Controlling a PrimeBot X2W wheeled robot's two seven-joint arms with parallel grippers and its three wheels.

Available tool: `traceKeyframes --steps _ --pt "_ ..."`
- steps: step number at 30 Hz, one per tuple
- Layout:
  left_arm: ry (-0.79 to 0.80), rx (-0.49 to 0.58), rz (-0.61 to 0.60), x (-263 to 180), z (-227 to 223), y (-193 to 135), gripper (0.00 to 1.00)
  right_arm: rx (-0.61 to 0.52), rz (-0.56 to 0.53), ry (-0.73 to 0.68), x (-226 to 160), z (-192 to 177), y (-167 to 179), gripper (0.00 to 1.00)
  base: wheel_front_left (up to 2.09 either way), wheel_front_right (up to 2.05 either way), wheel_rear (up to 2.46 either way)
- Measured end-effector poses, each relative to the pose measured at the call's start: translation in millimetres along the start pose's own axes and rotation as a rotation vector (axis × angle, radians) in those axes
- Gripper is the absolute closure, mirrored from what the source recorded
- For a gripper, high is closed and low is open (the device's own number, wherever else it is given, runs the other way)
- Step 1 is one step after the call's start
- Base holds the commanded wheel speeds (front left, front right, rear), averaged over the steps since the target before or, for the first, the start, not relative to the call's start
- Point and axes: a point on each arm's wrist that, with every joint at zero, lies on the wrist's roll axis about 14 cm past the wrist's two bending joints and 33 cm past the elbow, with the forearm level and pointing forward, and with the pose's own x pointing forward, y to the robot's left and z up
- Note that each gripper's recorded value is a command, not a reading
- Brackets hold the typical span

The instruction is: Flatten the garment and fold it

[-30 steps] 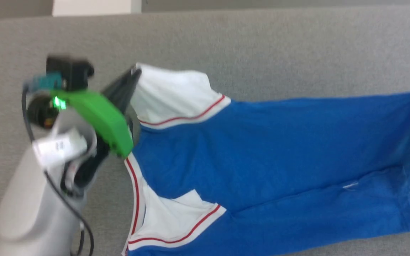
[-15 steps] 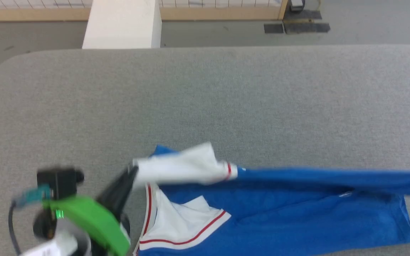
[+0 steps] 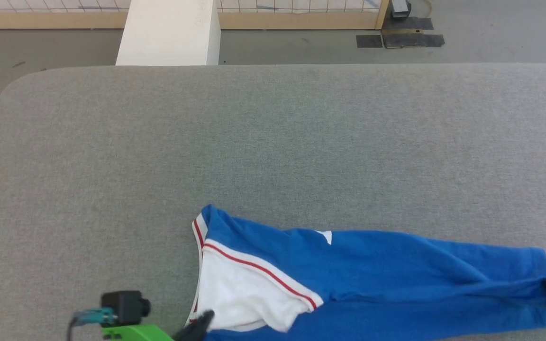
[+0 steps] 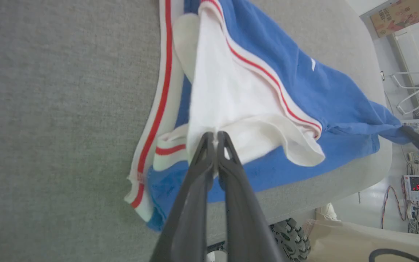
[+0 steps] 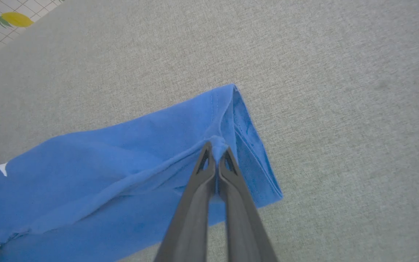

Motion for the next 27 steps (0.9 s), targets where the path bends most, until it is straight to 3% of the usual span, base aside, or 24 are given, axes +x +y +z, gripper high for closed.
traceKeyframes --steps 5,6,8,9,10,12,13,14,22,27 --pt "0.099 -0.019 0.032 14 -23 14 1.0 -0.015 -0.006 0.07 9 -21 1 1.0 0.0 0.0 0.0" --pt "0.106 -0.019 0.04 17 -24 17 1.0 -0.019 -0.01 0.086 10 -25 1 0.94 0.0 0.0 0.0" --pt "0.116 -0.017 0.049 22 -24 21 1.0 -0.021 -0.015 0.105 14 -30 1 0.6 0.0 0.0 0.0" --pt "0.115 -0.013 0.055 25 -23 23 1.0 -0.019 -0.015 0.112 16 -32 1 0.28 0.0 0.0 0.0" --pt "0.109 -0.012 0.058 27 -21 24 0.91 -0.022 -0.016 0.117 18 -33 2 0.0 0.0 0.0 0.0" --pt "0.1 -0.01 0.057 33 -18 24 0.63 -0.015 -0.011 0.114 22 -31 4 0.0 0.0 0.0 0.0" --pt "0.064 -0.008 0.05 37 -10 22 0.08 0.002 0.006 0.082 24 -23 8 0.0 0.0 0.0 0.0" --pt "0.048 -0.005 0.048 37 -7 21 0.02 0.012 0.012 0.063 23 -19 9 0.0 0.0 0.0 0.0" --pt "-0.219 0.032 0.058 19 45 13 0.0 0.031 0.065 -0.224 3 42 19 0.0 0.0 0.0 0.0" --pt "-0.499 0.086 0.113 -10 92 12 0.0 0.021 0.102 -0.366 -17 67 28 0.0 0.0 0.0 0.0"
